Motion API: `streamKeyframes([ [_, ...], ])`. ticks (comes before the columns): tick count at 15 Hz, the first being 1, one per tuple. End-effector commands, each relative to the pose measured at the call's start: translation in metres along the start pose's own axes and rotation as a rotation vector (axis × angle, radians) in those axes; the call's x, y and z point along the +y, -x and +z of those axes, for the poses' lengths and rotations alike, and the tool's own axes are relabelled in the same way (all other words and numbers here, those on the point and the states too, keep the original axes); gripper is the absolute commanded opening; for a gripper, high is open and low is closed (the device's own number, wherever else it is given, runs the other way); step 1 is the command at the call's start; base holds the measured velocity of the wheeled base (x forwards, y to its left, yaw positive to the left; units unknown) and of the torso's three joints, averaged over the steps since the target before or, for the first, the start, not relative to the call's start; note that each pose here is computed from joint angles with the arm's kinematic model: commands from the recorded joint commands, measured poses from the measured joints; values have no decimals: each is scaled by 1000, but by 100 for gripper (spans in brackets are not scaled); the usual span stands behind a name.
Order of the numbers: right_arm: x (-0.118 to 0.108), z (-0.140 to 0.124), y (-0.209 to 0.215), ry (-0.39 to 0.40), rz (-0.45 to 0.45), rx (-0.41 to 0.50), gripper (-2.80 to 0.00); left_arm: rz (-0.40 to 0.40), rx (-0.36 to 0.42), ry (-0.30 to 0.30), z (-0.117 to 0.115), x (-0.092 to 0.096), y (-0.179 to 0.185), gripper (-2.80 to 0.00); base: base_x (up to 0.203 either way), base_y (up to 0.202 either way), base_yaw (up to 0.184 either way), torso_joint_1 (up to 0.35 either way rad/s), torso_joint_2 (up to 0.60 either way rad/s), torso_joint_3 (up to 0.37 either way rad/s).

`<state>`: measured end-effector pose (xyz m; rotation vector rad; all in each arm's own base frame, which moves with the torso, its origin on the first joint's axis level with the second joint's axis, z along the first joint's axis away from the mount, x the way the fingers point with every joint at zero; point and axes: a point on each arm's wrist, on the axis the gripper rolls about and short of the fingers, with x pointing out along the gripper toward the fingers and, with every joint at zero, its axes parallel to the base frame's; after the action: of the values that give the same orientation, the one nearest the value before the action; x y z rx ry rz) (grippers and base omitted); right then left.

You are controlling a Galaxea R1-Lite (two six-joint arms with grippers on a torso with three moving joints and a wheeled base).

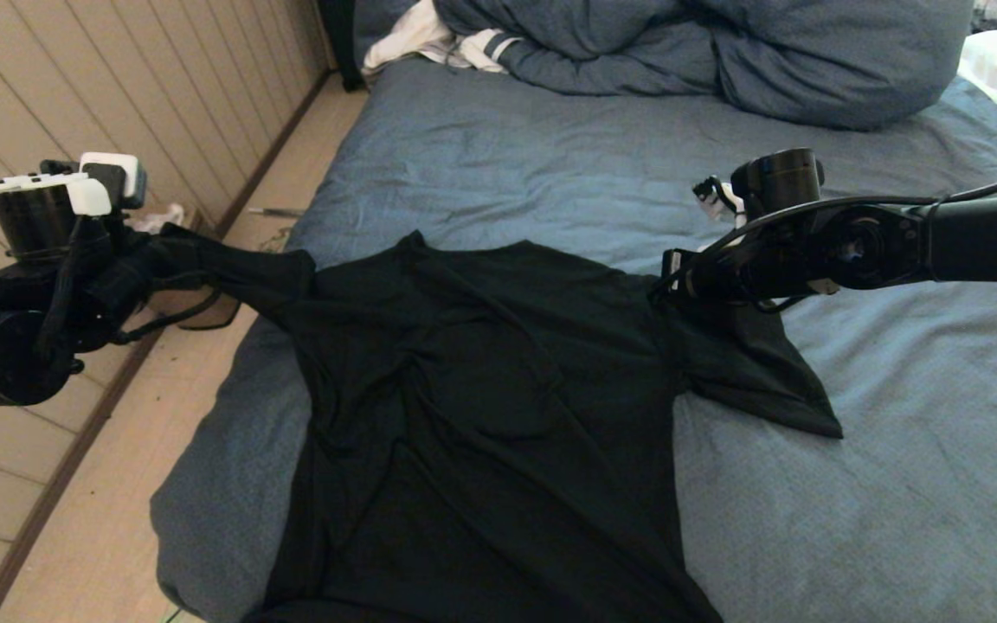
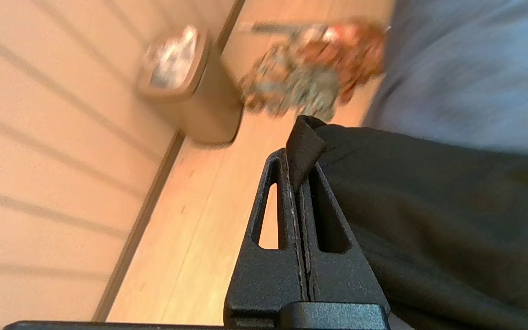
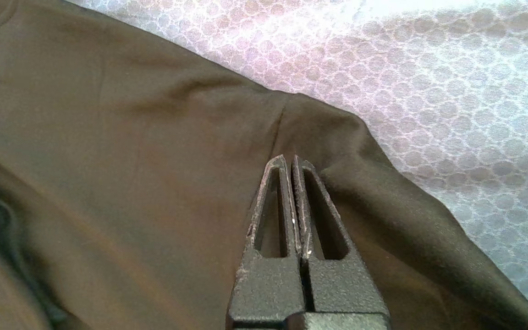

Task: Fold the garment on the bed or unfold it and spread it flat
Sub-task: Unford the black T-shirt

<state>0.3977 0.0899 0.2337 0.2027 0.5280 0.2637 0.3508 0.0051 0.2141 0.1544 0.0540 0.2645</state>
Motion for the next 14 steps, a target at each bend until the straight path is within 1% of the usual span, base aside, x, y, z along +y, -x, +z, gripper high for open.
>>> streamKeyframes([
  [1,1,-1,-1,-1,2,4,-280,26,15,12,-14,11,0,-280,0,0,0,0,0,0],
  [3,0,-1,-1,-1,2,5,-280,48,17,15,-20,18,-2,-280,0,0,0,0,0,0],
  [4,0,-2,-3,-2,1,8,-280,59,26,16,-23,24,-2,-280,0,0,0,0,0,0],
  [7,0,-3,-5,-2,0,12,-280,60,68,14,-37,42,5,-280,0,0,0,0,0,0],
  [11,-1,-4,-6,-2,-1,15,-280,70,88,23,-54,49,15,-280,0,0,0,0,0,0],
  [14,-1,-4,-6,-2,-1,15,-280,69,112,20,-68,49,21,-280,0,0,0,0,0,0],
])
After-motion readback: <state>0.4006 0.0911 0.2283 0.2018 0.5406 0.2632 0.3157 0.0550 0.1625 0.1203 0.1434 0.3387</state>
